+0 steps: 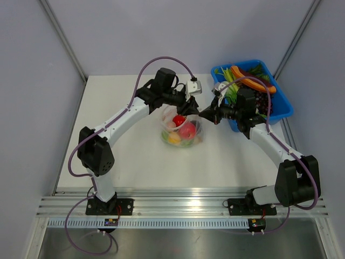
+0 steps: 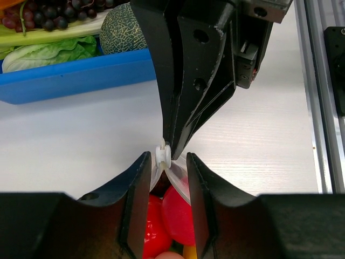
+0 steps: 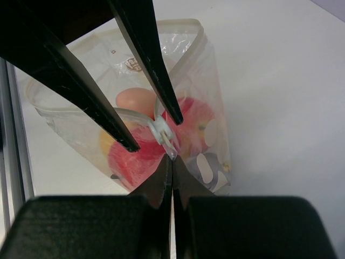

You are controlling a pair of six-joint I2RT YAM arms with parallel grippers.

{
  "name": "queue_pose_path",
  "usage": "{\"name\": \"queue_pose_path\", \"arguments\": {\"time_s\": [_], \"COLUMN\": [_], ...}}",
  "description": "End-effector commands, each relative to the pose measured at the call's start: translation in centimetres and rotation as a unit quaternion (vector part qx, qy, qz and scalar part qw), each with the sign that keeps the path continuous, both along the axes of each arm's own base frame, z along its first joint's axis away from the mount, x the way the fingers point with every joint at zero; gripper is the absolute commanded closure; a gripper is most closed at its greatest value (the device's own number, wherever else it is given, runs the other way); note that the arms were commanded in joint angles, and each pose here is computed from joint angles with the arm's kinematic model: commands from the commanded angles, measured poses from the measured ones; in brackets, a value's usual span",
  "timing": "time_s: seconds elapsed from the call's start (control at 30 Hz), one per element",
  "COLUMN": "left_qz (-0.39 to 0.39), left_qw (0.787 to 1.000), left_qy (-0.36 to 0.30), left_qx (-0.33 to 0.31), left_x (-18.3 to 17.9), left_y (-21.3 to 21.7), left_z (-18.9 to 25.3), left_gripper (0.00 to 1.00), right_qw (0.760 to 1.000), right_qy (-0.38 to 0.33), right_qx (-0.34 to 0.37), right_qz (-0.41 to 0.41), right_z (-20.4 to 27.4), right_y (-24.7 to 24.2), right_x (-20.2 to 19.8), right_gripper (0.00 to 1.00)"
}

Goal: Place the food in the zip-top bag and seal the zipper
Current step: Zip the zipper food storage bag at the center of the board.

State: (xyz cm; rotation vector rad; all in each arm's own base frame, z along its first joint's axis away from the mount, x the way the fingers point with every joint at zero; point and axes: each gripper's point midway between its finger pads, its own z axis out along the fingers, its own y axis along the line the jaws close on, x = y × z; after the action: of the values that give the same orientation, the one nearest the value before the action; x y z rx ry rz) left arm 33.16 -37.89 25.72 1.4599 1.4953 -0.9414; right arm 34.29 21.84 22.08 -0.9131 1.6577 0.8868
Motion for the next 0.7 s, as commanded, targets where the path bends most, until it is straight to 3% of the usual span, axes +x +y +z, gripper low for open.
{"name": "queue_pose_path", "arguments": {"time_s": [0.0,0.17,0.23,0.27,0.3,0.37,0.53,0.67], "left_qz": [-0.003,-0.002,0.001,0.008,0.009,0.012,0.013,0.014], "left_qw": [1.000,1.000,1.000,1.000,1.000,1.000,1.000,1.000], "left_qy": [-0.014,-0.005,0.001,0.005,0.005,0.015,0.019,0.013], "left_qx": [-0.024,-0.024,-0.023,-0.017,-0.016,-0.009,-0.002,-0.002], "left_x": [0.1,0.1,0.2,0.4,0.5,0.5,0.3,0.3], "left_y": [-0.6,-0.8,-0.9,-0.9,-1.0,-1.1,-0.9,-0.8], "left_z": [1.6,1.5,1.4,1.0,1.2,0.6,0.1,0.3], "left_gripper": [0.64,0.67,0.77,0.93,1.00,1.00,1.00,1.00], "right_qw": [0.999,0.999,0.999,0.999,0.999,0.999,0.998,0.998], "right_qy": [-0.032,-0.033,-0.033,-0.033,-0.035,-0.038,-0.057,-0.059], "right_qx": [0.008,0.008,0.007,0.006,0.006,0.005,-0.012,-0.021], "right_qz": [0.020,0.019,0.016,0.015,0.012,0.009,-0.012,-0.006], "right_z": [2.2,2.2,2.2,2.1,2.2,2.3,2.3,2.4], "right_y": [0.7,0.7,0.6,0.7,0.6,0.6,-0.2,-0.2], "right_x": [0.1,0.2,0.3,0.4,0.5,0.6,1.0,0.9], "right_gripper": [1.00,1.00,1.00,1.00,1.00,1.00,0.66,0.59]}}
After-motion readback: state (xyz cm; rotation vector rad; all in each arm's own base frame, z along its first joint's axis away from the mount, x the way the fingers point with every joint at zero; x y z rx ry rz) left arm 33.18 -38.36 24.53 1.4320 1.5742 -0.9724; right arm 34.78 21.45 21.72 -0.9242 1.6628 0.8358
